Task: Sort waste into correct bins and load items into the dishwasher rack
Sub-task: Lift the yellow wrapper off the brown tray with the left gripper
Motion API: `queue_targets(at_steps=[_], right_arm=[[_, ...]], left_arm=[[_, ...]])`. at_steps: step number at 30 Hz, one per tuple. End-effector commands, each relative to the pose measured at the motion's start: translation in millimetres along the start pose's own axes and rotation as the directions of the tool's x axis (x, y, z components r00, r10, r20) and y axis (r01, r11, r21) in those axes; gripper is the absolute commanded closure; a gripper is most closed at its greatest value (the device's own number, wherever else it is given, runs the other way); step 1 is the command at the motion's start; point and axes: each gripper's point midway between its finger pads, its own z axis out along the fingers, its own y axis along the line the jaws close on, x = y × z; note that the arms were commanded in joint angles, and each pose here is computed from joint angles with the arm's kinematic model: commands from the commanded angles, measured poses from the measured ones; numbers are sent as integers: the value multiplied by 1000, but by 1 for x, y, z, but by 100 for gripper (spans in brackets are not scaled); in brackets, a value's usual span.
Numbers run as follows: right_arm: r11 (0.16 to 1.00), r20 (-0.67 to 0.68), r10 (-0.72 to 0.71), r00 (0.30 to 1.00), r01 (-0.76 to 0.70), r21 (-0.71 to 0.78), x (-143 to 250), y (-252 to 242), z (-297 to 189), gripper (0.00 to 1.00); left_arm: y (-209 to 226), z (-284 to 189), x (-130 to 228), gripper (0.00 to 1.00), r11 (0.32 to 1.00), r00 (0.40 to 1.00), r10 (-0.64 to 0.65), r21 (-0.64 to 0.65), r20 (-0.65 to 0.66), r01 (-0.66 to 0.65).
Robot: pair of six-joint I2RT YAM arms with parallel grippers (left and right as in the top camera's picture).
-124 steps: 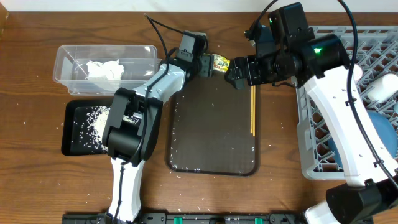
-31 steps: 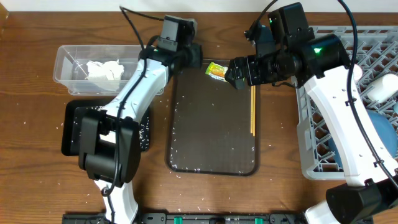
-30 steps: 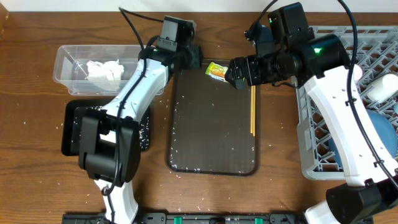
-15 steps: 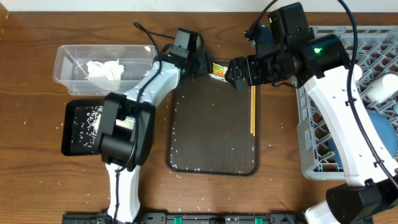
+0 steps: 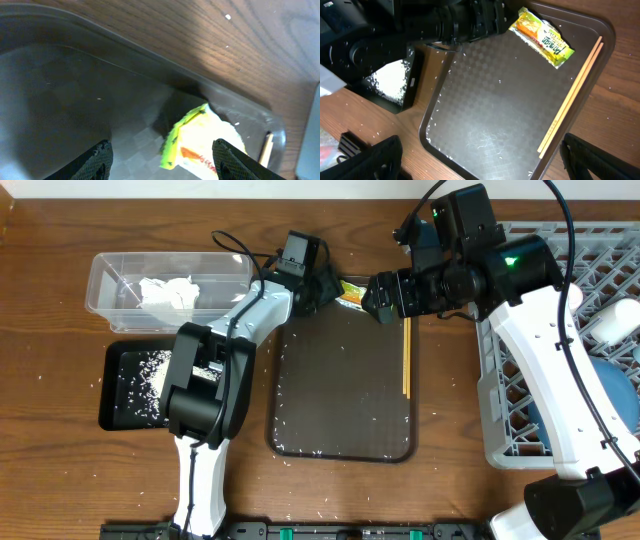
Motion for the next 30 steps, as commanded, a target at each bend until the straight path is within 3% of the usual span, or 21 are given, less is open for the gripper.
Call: queue_targets(at_steps=[1, 5, 12, 21, 30], right_arm=[[1000, -1, -26, 1000, 26, -8, 2, 7, 0, 1], [1000, -1, -26, 1000, 26, -7, 1, 6, 0, 1], [1000, -1, -26, 1000, 26, -8, 2, 6, 0, 1], [1000, -1, -26, 1000, 26, -8, 2, 6, 0, 1], [1000, -1, -26, 1000, 26, -8, 2, 6, 0, 1]], left_arm=[[-9, 3, 6, 33, 999, 999, -38, 13, -2, 38], [-19, 8, 11, 33, 999, 1000, -18, 35, 5, 18], [-9, 23, 19, 33, 994, 994, -112, 12, -17, 113], [-13, 25, 10, 33, 993, 993, -117, 35, 24, 116], [-5, 32, 10, 33, 960, 960, -279, 11, 34, 279]])
